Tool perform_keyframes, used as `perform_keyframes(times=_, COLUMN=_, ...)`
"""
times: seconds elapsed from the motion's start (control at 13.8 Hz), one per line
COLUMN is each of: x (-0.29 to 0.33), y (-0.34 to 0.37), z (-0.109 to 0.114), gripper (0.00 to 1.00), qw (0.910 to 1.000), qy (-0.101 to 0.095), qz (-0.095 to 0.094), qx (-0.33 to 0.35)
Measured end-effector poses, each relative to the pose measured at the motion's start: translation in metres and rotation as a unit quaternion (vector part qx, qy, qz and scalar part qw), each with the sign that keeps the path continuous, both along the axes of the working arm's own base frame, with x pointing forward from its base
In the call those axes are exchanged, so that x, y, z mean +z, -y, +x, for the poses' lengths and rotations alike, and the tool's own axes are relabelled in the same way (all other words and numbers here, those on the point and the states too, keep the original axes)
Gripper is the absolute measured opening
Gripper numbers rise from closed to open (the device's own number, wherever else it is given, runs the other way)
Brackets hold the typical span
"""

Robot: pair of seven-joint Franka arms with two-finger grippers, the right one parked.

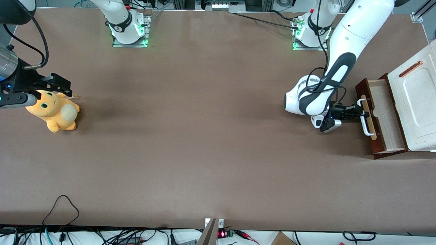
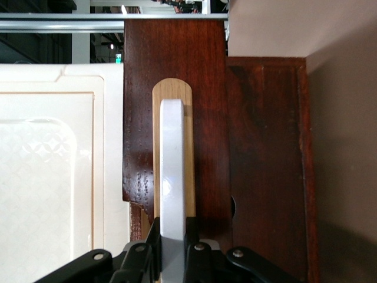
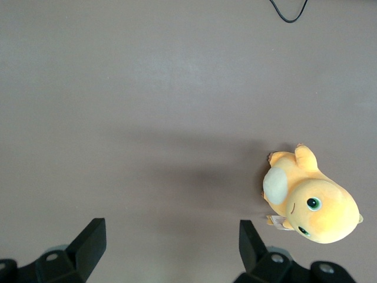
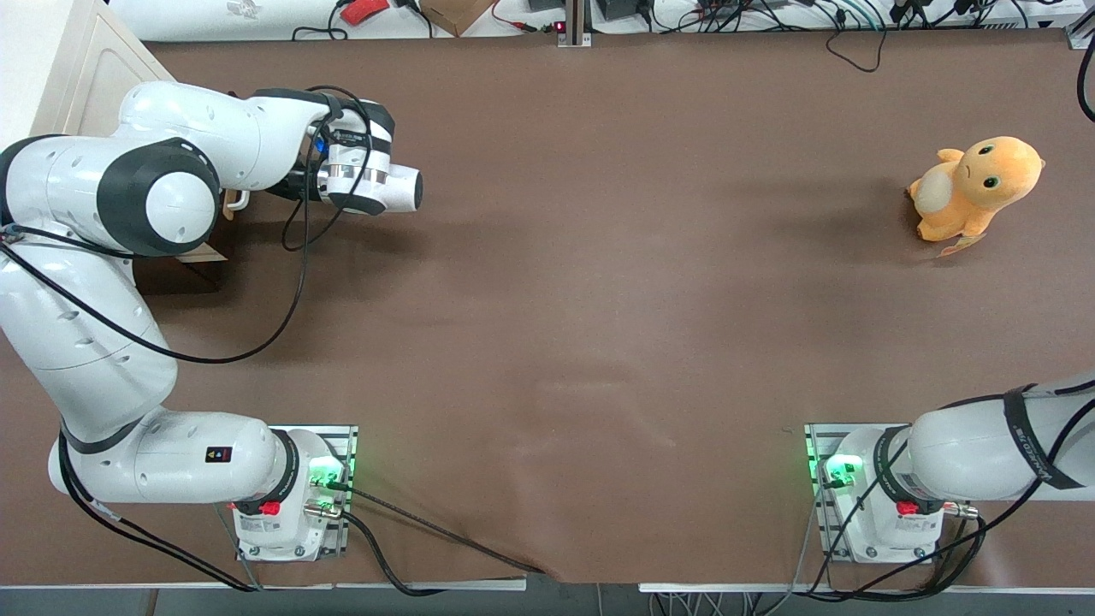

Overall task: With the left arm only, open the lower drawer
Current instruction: 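Pull the handle away from the cabinet with the left gripper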

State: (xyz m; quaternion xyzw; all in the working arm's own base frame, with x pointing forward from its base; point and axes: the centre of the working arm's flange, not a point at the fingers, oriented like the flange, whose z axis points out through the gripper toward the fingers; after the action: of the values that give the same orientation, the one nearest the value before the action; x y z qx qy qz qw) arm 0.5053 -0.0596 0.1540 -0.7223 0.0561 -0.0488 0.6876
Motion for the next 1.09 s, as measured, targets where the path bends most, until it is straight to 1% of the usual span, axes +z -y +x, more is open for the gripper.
perform_keyframes(times=0.22, x=0.001, y=0.0102, z=-0.0011, gripper=0.18, qw=1.0, qy=0.0, qz=-0.004, qx=-0.007)
perform_keyframes(times=1.09, x=0.0017, y=0.0114, z=-0.0004, gripper=0.18, qw=1.0, qy=0.0, qz=-0.005, qx=-0.006)
